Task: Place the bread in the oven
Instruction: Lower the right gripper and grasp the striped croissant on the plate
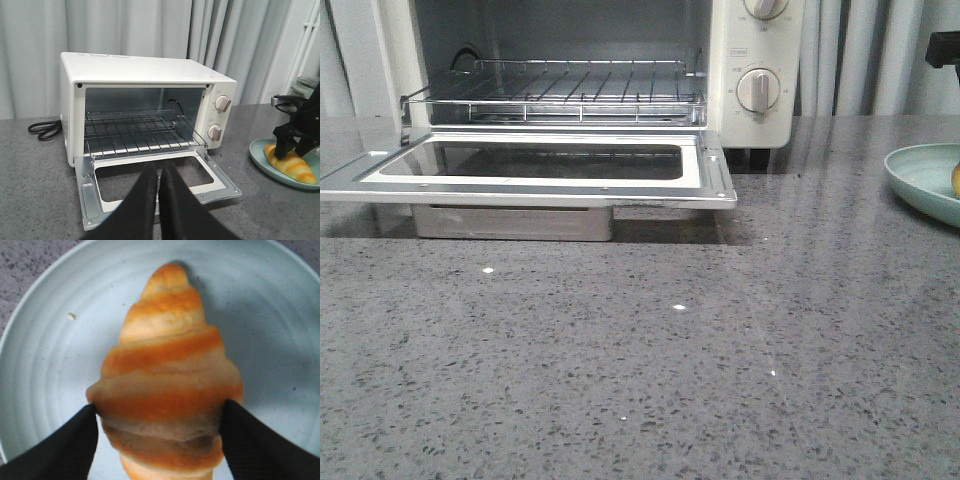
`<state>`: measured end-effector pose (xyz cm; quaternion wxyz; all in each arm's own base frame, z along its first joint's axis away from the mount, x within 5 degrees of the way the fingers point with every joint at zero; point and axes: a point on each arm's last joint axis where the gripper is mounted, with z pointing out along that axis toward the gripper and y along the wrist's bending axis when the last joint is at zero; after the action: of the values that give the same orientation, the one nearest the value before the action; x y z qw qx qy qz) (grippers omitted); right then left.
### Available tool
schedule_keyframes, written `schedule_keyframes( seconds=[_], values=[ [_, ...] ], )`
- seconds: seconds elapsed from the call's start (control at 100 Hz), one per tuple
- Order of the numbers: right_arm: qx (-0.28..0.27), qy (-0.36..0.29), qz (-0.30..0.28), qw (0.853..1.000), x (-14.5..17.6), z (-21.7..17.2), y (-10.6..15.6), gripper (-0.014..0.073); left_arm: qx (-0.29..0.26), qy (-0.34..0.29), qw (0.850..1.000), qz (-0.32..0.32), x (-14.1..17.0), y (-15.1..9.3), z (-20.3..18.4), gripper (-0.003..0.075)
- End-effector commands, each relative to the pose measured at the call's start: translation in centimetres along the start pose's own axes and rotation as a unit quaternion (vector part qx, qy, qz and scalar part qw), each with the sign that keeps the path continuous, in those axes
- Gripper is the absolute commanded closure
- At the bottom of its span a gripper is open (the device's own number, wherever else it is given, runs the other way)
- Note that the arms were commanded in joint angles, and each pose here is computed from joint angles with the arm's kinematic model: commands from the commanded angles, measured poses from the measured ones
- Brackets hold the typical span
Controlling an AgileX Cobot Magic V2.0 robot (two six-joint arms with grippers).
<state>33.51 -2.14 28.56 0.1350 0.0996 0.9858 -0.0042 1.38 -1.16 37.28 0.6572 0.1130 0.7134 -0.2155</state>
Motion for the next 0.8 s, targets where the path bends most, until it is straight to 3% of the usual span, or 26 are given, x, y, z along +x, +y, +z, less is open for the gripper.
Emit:
schedule_keyframes(
  seconds=[0.0,0.06,0.13,0.28,0.58,0.79],
  values=[
    [0.0,-0.038,-0.004,0.999,-0.5,-1.9,-0.1,0.0144,0.005,-0.047,0.999,-0.003,-1.5,-0.2,-0.3,0.0742],
    [0.0,-0.037,-0.004,0.999,-0.5,-1.8,-0.1,0.0198,0.005,-0.047,0.999,-0.003,-1.5,-0.2,-0.3,0.0742],
    [0.0,-0.037,-0.004,0.999,-0.5,-1.8,-0.1,0.0321,0.005,-0.047,0.999,-0.003,-1.5,-0.2,-0.3,0.0742],
    [0.0,-0.037,-0.004,0.999,-0.5,-1.8,-0.1,0.067,0.005,-0.047,0.999,-0.003,-1.5,-0.2,-0.3,0.0742],
    [0.004,-0.014,-0.018,1.0,-0.2,-4.7,-0.1,0.0664,-0.011,-0.065,0.998,0.025,-3.5,-0.3,-2.0,0.0742],
    [-0.014,-0.051,-0.07,0.996,1.6,-9.5,2.2,0.0664,-0.011,-0.071,0.997,0.027,-4.5,-0.6,-3.2,0.0742]
  ],
)
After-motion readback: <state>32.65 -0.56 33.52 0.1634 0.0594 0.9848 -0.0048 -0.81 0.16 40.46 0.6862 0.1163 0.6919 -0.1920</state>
